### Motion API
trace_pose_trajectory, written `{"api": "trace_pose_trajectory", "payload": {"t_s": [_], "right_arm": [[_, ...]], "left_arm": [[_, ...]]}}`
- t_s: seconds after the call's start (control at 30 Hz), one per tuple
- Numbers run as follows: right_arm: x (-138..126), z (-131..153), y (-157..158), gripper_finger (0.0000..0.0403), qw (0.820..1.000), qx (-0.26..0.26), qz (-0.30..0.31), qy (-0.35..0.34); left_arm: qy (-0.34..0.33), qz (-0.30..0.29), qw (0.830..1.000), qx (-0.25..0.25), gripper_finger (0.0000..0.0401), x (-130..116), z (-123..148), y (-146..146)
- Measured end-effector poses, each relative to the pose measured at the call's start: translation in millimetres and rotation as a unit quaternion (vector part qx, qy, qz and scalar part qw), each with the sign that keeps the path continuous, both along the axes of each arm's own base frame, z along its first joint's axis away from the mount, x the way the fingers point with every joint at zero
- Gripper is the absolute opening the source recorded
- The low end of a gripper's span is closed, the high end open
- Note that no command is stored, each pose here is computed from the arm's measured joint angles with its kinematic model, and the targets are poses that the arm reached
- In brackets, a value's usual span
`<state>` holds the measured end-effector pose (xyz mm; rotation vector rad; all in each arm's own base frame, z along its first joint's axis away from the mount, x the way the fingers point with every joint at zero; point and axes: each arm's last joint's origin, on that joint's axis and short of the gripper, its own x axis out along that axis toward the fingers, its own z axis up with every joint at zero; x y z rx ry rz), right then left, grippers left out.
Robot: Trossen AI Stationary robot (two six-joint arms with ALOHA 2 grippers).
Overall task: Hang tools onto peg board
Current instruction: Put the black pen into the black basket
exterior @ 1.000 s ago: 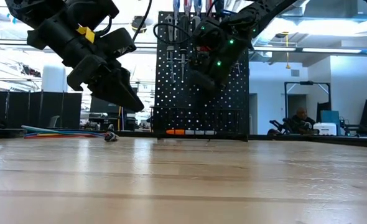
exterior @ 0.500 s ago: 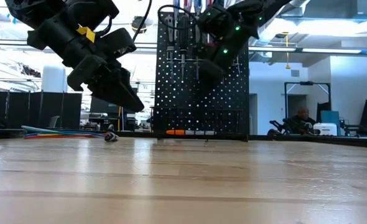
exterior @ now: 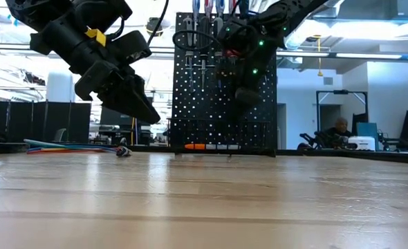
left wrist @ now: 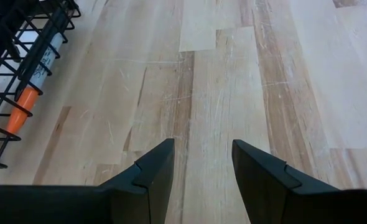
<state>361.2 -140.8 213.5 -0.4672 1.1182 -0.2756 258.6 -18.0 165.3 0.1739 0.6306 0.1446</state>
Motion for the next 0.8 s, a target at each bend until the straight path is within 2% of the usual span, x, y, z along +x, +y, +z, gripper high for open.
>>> {"api": "trace_pose_trajectory", "payload": {"t_s": [0.2,0.57,0.8], "right_arm": [[2.5,1.4,-2.5,0.016,0.999,-0.023,0.036,0.002],[13.1,-22.1,-9.0,0.0153,0.992,-0.058,0.102,0.045],[15.8,-29.9,-13.6,0.0132,0.99,-0.069,0.108,0.051]], "left_arm": [[0.0,0.0,1.0,0.0,0.0155,0.0,0.0,0.0],[0.001,-0.001,1.0,0.002,0.0155,-0.1,-0.1,0.1],[0.003,-0.003,1.0,0.004,0.0155,-0.2,-0.4,0.1]]}}
